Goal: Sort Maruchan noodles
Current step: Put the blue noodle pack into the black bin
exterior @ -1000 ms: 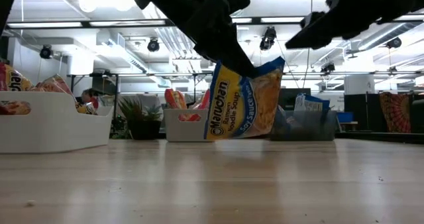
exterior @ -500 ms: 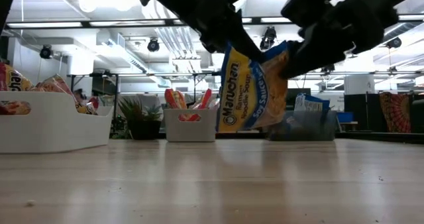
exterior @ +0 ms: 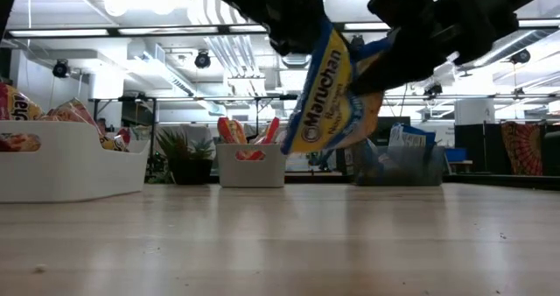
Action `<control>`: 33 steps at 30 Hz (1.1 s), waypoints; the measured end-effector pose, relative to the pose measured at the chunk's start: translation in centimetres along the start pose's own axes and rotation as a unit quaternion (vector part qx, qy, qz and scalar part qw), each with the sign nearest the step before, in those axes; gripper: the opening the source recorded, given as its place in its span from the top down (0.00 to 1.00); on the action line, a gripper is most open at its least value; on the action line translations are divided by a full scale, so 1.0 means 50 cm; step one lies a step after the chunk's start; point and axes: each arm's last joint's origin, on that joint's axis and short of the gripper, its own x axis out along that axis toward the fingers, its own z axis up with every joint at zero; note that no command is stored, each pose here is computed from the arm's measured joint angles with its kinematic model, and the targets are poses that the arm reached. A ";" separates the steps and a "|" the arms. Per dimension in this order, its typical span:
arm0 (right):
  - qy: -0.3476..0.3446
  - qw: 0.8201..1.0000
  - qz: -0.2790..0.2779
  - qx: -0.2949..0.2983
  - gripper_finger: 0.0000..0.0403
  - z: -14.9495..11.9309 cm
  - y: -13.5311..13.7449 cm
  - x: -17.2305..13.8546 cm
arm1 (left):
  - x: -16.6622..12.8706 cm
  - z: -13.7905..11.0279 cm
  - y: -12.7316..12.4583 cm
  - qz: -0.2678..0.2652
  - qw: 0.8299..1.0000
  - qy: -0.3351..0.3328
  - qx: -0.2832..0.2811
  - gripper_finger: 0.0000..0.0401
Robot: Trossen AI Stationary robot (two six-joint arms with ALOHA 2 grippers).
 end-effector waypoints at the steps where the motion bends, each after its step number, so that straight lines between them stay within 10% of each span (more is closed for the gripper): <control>1: 0.001 1.000 0.012 -0.002 0.93 0.000 0.001 -0.003 | -0.008 0.006 0.002 0.000 1.000 -0.005 0.004 0.89; 14: -0.009 1.000 -0.005 0.013 0.93 -0.029 -0.011 -0.059 | -0.187 0.056 0.035 0.039 0.994 -0.095 0.023 0.50; 33: -0.121 0.988 -0.076 0.060 0.93 -0.030 -0.051 -0.117 | -0.082 -0.075 0.021 0.094 0.974 -0.194 -0.076 0.39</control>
